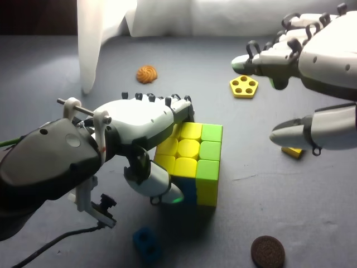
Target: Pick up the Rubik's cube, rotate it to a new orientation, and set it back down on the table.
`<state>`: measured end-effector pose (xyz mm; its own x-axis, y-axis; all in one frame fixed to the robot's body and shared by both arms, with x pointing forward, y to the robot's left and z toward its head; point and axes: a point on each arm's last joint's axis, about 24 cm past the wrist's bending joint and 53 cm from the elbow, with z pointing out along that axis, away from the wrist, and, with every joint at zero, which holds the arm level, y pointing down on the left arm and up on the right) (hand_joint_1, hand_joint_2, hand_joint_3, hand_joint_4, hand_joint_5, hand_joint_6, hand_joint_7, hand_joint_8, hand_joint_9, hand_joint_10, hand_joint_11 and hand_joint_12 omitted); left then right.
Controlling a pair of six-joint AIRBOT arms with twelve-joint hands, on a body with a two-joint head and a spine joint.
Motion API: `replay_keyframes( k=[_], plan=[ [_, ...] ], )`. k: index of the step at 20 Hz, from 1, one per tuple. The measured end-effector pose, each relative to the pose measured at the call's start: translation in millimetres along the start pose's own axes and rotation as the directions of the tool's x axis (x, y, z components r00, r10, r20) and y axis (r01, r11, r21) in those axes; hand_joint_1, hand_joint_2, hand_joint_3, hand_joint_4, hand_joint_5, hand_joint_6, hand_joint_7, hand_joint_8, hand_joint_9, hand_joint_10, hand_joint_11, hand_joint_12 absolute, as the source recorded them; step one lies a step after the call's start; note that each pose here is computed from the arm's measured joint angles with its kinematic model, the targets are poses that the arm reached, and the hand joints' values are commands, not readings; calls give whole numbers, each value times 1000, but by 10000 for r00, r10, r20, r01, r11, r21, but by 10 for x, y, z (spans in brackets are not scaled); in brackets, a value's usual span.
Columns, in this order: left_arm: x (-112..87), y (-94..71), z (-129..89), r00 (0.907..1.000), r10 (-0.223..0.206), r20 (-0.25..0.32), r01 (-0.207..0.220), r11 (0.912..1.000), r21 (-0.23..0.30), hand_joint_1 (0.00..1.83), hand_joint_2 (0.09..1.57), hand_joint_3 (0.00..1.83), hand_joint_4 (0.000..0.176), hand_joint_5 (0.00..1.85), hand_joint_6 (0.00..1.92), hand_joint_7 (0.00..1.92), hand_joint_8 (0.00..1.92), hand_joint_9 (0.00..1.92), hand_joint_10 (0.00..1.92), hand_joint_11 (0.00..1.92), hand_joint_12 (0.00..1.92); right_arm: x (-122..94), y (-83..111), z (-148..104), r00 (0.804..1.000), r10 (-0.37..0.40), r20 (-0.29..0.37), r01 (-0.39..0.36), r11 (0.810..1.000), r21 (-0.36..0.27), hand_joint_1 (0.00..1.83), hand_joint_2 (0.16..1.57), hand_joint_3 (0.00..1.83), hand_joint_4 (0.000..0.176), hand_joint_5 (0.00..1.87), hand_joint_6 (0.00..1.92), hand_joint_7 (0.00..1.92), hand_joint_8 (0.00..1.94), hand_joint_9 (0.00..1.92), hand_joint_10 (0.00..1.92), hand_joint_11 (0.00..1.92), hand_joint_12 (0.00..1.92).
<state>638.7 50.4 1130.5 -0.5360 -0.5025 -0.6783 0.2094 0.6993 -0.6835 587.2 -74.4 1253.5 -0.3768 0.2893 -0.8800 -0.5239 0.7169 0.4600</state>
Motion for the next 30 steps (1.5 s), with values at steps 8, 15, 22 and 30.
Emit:
replay_keyframes(
  k=[8,15,22,30],
  plan=[
    [-21,21,7,10000,10,42,-10,10000,-46,788,962,0,35,133,2,254,1,251,74,0,971,-35,-207,55,9998,192,-76,-190,9994,273,444,1208,1,0,173,4,226,1319,147,1352,0,1135],
    [-134,2,-104,9999,-112,57,113,9998,-182,669,906,0,82,0,0,0,0,0,0,0,31,-163,-438,69,9986,484,208,-498,9963,700,426,1209,1,0,181,5,247,1297,161,1324,0,1075],
    [-486,-243,-227,9982,-148,589,144,9999,70,475,864,0,73,0,0,0,0,0,0,0,0,-411,-482,29,9835,1333,1226,-1359,9906,127,446,1199,0,0,207,1,306,1006,159,1244,0,1155],
    [-923,-658,-502,9917,756,1043,-850,9925,882,474,869,0,44,0,0,68,8,100,11,0,187,-284,-501,20,9759,-2044,763,2099,9751,-717,501,1190,0,0,245,932,256,1364,194,1381,0,1264]
  ],
)
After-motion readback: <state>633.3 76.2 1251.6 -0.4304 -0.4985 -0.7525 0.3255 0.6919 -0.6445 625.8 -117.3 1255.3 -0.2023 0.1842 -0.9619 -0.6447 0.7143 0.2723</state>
